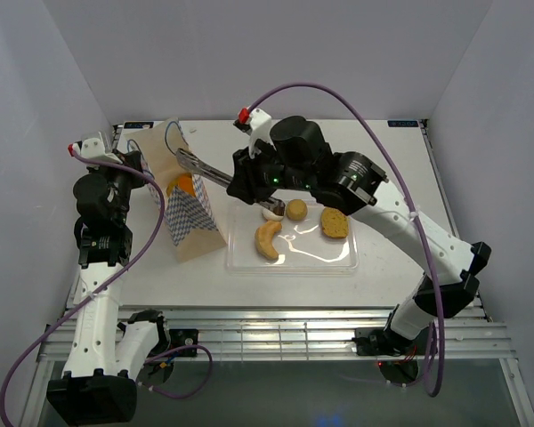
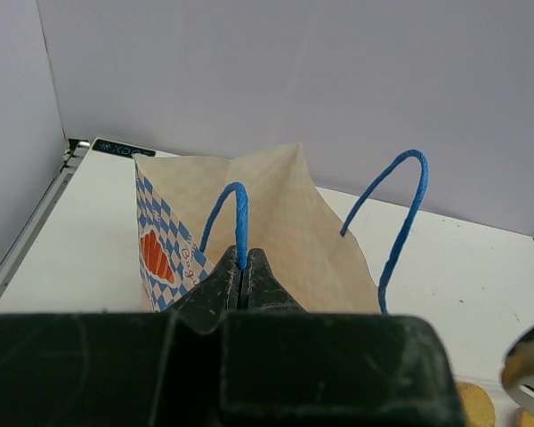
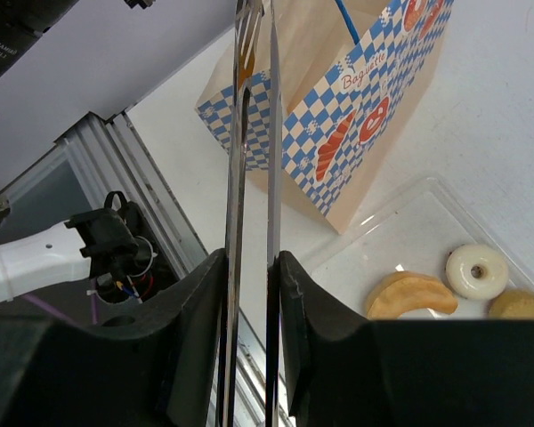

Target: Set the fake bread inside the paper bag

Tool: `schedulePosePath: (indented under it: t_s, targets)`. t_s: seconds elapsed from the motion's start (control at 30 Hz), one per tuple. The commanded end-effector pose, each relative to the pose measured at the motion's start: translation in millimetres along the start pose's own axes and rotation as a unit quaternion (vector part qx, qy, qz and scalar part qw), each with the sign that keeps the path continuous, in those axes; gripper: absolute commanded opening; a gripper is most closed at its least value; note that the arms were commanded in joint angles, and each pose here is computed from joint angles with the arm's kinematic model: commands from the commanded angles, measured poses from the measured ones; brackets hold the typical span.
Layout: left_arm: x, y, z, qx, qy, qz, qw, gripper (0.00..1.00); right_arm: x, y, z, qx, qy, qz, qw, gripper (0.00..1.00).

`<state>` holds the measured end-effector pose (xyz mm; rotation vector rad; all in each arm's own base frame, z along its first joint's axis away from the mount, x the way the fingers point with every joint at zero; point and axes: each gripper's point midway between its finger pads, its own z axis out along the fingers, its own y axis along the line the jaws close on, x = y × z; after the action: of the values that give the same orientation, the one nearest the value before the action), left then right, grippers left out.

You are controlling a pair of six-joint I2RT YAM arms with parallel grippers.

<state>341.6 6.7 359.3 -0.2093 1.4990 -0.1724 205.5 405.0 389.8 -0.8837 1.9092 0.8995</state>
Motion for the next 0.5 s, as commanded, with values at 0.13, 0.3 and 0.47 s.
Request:
schedulePosePath:
  t_s: [0.13,0.3,0.47]
  targets:
    - [-10,-4,-1,0.007,-0.012,-0.001,1.0,0.0,-6,7,-44,-0.011,-0.043,0.007,0.999,0.35]
    - [-10,-9,0,0.019,-0.009,-0.008,1.0,0.0,14,-7,-70,0.019,-0.055,0.015,0.998,0.36]
    - [-10,-9,-1,0.019,-0.01,-0.009,1.0,0.0,54,-25,-82,0.054,-0.034,0.031,0.997,0.37]
